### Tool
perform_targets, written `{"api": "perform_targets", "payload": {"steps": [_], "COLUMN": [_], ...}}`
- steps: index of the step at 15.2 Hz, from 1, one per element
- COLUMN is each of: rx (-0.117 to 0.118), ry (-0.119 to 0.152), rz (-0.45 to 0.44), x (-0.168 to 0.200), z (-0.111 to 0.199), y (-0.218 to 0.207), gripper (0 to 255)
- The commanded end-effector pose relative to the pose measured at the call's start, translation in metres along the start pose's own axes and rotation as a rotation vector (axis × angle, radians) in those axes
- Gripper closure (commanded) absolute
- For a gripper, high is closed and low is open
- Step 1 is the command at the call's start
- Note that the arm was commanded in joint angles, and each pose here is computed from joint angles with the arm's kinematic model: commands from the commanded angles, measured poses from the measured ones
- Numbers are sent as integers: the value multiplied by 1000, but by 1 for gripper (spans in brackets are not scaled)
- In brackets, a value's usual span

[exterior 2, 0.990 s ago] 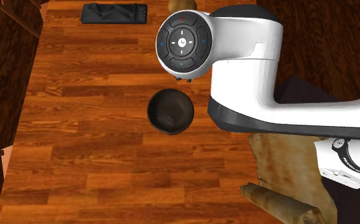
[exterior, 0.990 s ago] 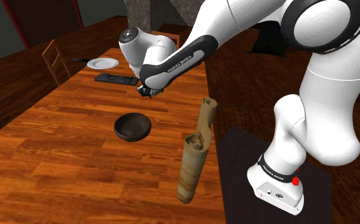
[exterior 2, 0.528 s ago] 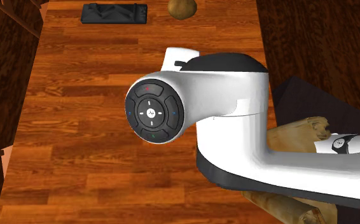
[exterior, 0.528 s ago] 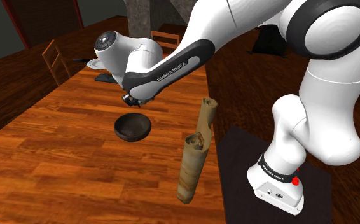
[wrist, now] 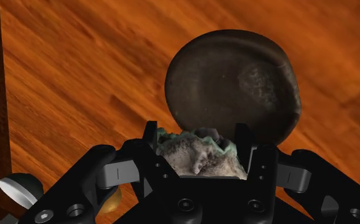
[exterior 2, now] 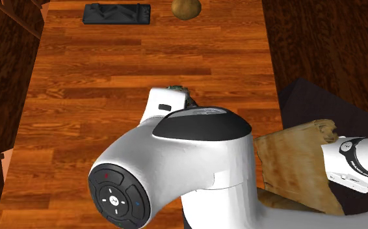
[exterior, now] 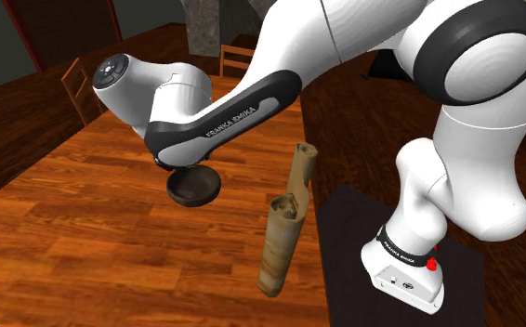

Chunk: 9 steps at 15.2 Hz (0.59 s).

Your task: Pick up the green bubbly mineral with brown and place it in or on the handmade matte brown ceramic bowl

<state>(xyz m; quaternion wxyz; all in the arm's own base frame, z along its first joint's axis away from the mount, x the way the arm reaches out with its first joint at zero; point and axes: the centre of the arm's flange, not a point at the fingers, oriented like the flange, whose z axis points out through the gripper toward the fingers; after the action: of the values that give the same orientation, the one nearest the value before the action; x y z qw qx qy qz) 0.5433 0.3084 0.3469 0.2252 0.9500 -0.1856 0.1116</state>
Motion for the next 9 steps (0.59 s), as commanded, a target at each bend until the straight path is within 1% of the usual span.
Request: {"api": "perform_targets", "payload": {"steps": [1, 9], "rx": [0, 0], "ry": [0, 0], "rz": [1, 1], "x": [-4, -17], "z": [8, 45], "y": [-5, -22], "gripper": [255, 255]}}
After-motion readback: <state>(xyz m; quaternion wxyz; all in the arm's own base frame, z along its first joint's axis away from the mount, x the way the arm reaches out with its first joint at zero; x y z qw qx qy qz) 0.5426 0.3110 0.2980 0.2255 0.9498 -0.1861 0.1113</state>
